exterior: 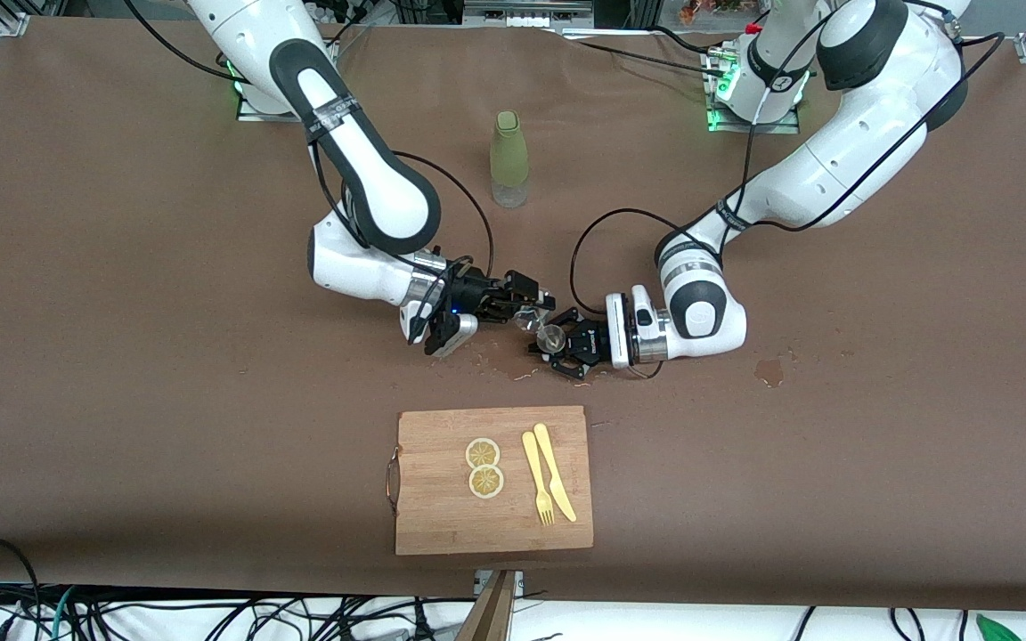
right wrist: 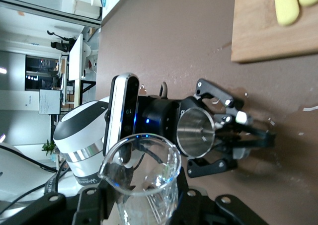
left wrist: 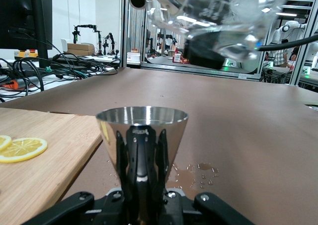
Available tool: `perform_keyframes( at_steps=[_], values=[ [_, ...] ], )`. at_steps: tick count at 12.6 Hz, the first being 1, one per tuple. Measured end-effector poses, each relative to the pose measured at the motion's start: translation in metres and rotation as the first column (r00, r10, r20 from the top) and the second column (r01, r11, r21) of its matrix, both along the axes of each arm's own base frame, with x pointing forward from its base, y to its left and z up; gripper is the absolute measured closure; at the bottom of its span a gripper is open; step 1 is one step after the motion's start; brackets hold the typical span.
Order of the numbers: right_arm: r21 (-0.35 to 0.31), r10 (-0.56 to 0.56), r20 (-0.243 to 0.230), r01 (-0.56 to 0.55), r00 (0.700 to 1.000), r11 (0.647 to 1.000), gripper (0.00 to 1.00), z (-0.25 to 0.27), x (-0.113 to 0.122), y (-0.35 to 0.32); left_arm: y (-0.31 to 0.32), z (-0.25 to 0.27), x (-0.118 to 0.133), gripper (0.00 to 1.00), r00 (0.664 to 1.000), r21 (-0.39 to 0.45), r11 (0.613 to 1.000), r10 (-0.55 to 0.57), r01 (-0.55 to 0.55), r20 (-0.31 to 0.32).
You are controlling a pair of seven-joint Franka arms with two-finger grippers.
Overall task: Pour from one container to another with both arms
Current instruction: 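Pour from the beaker into the jigger by tilting the right gripper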
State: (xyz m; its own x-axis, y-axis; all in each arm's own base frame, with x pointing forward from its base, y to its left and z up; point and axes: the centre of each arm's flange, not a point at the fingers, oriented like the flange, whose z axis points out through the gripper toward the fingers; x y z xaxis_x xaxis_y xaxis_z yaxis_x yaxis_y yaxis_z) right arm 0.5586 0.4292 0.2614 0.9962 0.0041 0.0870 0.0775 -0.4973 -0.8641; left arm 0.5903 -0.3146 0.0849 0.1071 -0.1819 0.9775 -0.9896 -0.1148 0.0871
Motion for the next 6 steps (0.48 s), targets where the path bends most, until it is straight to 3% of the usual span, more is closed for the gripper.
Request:
perform_keyframes(
  at_steps=[6],
  values=[
    [-0.012, -0.032, -0.061, 0.032, 0.998, 0.999, 0.51, 0.000, -0.012, 0.015, -0.010, -0.003, 0.000, 0.91, 1.000, -0.014, 1.000, 0.004, -0.004, 0.005]
  ],
)
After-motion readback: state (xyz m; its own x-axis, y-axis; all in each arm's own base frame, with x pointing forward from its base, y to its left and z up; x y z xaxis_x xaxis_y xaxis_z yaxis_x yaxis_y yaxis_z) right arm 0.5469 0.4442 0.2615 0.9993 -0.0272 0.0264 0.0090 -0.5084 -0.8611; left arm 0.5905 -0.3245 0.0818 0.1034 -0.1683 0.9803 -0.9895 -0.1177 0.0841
